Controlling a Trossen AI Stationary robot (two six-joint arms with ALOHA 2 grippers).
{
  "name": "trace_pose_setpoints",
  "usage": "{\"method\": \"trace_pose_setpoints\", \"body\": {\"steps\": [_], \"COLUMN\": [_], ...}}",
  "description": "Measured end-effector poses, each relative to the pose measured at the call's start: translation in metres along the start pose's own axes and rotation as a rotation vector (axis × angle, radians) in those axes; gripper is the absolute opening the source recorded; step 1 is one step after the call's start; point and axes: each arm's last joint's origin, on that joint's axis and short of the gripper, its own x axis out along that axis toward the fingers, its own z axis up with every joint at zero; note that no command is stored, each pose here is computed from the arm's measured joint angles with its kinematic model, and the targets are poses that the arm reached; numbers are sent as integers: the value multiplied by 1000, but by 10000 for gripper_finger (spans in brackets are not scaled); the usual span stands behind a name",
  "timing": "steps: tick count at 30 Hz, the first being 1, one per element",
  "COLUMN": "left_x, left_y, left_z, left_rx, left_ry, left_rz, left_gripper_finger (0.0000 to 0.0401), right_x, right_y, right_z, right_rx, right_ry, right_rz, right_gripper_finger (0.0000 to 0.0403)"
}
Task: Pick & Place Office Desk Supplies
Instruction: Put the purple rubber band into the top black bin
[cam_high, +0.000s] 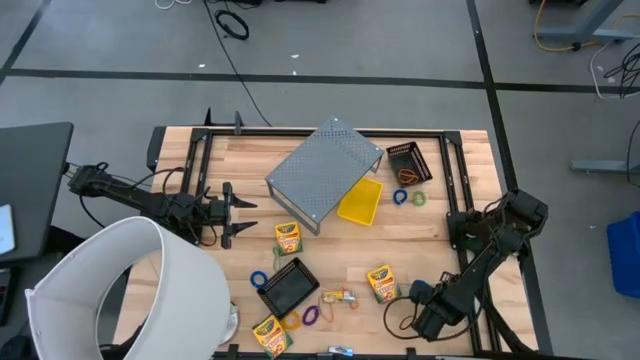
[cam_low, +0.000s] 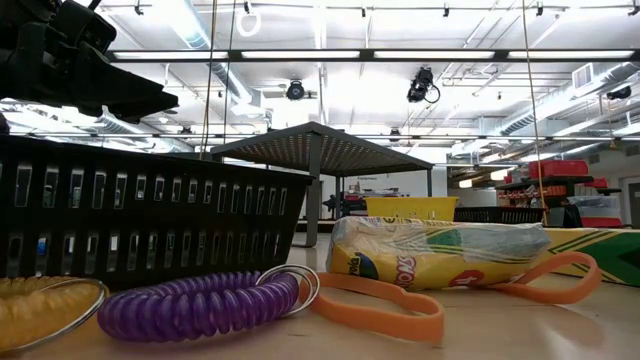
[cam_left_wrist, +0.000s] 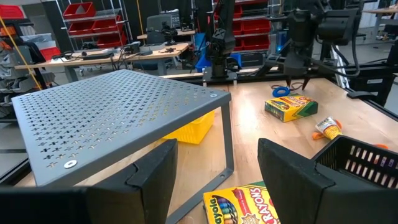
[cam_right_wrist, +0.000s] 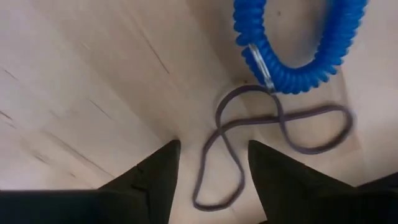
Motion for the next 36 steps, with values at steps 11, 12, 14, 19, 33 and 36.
{"method": "trace_pose_setpoints", "body": {"steps": [11, 12, 14, 19, 33, 36], "left_x": [0, 0, 0, 0, 0, 0], "left_y": [0, 0, 0, 0, 0, 0], "left_z": [0, 0, 0, 0, 0, 0], "left_rx": [0, 0, 0, 0, 0, 0], "left_ry": [0, 0, 1, 1, 1, 1], "left_rz": [1, 1, 1, 0, 0, 1], "left_gripper_finger": [227, 227, 227, 227, 227, 227], "right_x": [11, 12, 12, 9, -46, -59], "right_y": [-11, -11, -12, -11, -13, -17], "right_z": [0, 0, 0, -1, -3, 0], "right_rx": [62, 62, 62, 69, 131, 134], "right_ry": [-31, -32, -32, -34, -113, -154], "right_rz": [-27, -29, -32, -58, -377, -450], "right_gripper_finger": [97, 76, 29, 5, 1, 1]}}
